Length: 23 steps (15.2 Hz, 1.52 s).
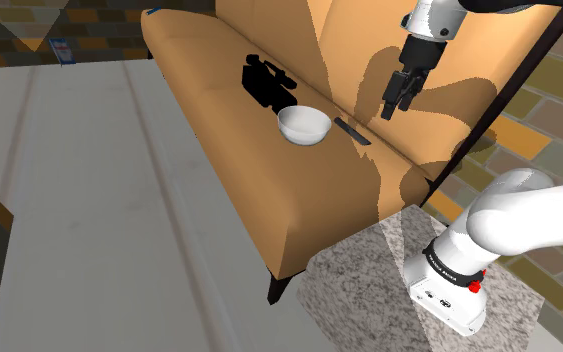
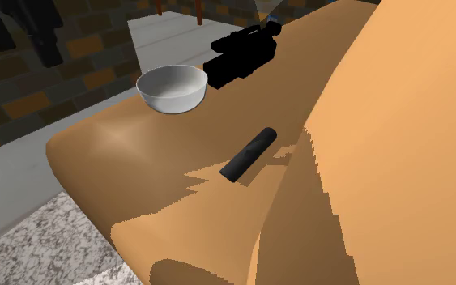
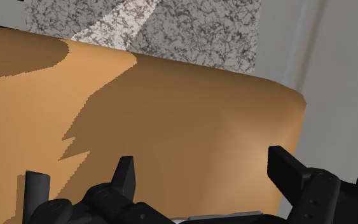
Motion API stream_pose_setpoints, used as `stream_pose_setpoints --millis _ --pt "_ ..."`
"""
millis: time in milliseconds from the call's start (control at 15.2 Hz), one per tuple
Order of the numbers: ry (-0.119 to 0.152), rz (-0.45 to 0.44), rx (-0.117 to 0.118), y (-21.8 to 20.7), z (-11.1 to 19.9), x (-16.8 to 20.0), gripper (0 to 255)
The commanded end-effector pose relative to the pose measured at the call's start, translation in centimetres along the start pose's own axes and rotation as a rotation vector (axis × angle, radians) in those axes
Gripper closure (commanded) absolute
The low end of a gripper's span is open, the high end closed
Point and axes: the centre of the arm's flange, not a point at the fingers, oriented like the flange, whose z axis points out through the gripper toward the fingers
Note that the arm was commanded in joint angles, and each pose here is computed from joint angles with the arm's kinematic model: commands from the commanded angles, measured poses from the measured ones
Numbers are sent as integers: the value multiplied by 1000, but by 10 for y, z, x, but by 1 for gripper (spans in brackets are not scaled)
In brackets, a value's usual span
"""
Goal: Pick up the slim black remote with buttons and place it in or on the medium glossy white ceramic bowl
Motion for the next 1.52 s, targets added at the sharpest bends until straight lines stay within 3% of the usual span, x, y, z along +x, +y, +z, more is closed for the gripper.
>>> stream_pose_setpoints --millis 0,1452 --pt "0 0 0 0 0 0 0" --pt "-112 164 124 222 135 175 0"
